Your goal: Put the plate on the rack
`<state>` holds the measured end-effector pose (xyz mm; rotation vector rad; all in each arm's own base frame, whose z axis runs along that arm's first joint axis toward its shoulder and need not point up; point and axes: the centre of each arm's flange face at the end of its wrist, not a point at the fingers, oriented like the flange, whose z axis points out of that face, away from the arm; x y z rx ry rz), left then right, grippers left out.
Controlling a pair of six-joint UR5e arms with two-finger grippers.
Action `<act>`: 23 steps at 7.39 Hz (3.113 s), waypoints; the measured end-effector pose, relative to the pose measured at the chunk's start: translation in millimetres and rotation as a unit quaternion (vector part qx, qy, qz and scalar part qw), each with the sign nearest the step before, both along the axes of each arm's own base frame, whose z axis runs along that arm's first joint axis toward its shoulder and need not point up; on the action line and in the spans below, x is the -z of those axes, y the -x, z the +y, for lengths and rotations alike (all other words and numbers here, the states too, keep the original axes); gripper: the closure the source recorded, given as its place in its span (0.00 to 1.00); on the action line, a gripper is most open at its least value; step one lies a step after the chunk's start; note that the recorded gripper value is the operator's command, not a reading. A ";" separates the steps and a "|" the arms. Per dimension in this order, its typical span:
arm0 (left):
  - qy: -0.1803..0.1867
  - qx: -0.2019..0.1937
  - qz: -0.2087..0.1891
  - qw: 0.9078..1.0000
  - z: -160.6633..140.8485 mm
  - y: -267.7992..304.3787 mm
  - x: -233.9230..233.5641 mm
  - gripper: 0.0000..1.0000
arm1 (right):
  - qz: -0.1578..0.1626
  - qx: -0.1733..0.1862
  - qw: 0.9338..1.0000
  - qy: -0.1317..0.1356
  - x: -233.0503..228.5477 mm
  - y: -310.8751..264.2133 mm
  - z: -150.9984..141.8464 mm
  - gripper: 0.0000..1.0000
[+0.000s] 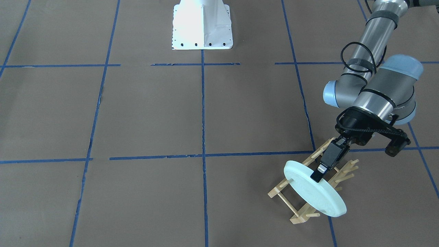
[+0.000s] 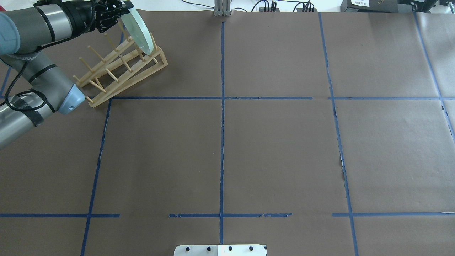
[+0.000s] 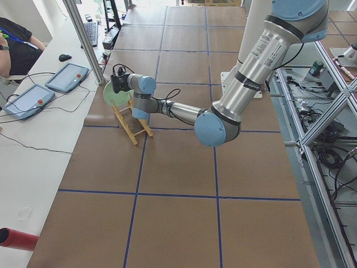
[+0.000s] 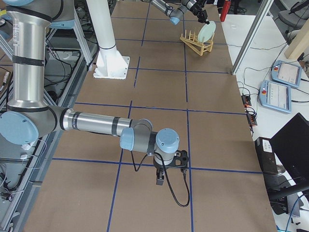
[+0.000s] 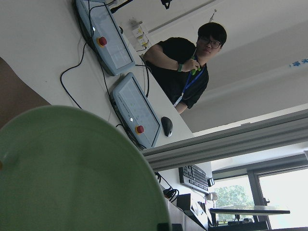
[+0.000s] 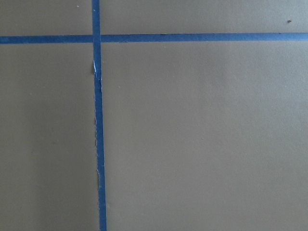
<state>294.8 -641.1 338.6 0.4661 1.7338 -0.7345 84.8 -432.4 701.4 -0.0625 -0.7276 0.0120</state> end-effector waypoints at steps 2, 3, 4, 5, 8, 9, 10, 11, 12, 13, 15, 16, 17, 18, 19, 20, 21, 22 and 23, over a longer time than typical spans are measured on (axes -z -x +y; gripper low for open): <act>0.004 0.001 -0.003 1.000 -1.4 -0.9 -4.5 0.00 | 0.000 0.000 1.000 0.000 0.0 0.1 0.0 0.00; 0.005 0.002 -0.004 1.000 -1.8 -0.7 -6.3 0.00 | 0.000 0.000 1.000 0.000 0.0 0.1 0.0 0.00; 0.004 0.004 -0.007 1.000 -2.0 -0.3 -7.2 0.00 | 0.000 0.000 1.000 0.000 0.0 0.1 0.0 0.00; -0.004 0.006 -0.017 1.000 -2.4 0.9 -8.4 0.00 | 0.000 0.000 1.000 0.000 0.0 0.1 0.0 0.00; -0.049 0.002 -0.071 0.996 14.1 28.9 -24.0 0.00 | 0.000 -0.001 1.000 0.000 0.0 0.0 0.0 0.00; -0.060 -0.012 -0.097 0.993 25.5 44.3 -29.0 0.00 | 0.000 -0.001 1.000 0.000 0.0 -0.2 0.1 0.00; -0.070 -0.026 -0.131 0.989 37.3 62.4 -33.3 0.00 | 0.000 -0.001 1.000 0.000 0.0 -0.2 0.1 0.00; -0.079 -0.037 -0.172 0.981 50.1 83.4 -40.2 0.00 | 0.000 -0.001 1.000 0.000 0.0 0.0 0.0 0.00; -0.088 -0.044 -0.217 0.971 63.9 107.4 -50.1 0.00 | 0.000 0.000 1.000 0.000 0.0 0.1 0.0 0.00; -0.098 -0.047 -0.266 0.958 78.3 131.2 -62.3 0.00 | 0.000 0.000 1.000 0.000 0.0 0.1 0.0 0.00; -0.116 -0.057 -0.363 0.923 107.2 171.0 -93.8 0.00 | 0.000 0.000 1.000 0.001 0.0 0.1 0.0 0.00; -0.117 -0.069 -0.409 0.902 117.1 185.8 -110.4 0.00 | 0.000 0.000 1.000 0.001 -0.1 0.0 0.1 0.00; -0.120 -0.087 -0.455 0.878 123.4 199.1 -127.6 0.00 | 0.000 0.000 1.000 0.001 0.0 0.0 0.0 0.00; -0.125 -0.109 -0.497 0.852 126.6 211.1 -144.7 0.00 | 0.000 0.000 1.000 0.001 0.0 0.1 0.0 0.00; -0.125 -0.141 -0.536 0.823 124.4 225.8 -161.3 0.00 | 0.000 0.000 1.000 0.000 0.0 0.1 0.0 0.00; -0.119 -0.176 -0.569 0.794 114.3 246.9 -172.2 0.00 | 0.000 0.000 1.000 0.000 0.0 0.2 0.0 0.00; -0.112 -0.208 -0.594 0.769 101.9 269.8 -178.2 0.00 | 0.000 0.000 1.000 0.000 0.0 0.2 -0.1 0.00; -0.100 -0.240 -0.606 0.752 94.9 292.9 -188.4 0.00 | 0.000 0.000 1.000 0.000 0.0 0.3 -0.1 0.00; -0.085 -0.270 -0.599 0.749 93.7 313.6 -207.9 0.00 | 0.000 0.000 1.000 0.000 0.0 0.2 0.0 0.00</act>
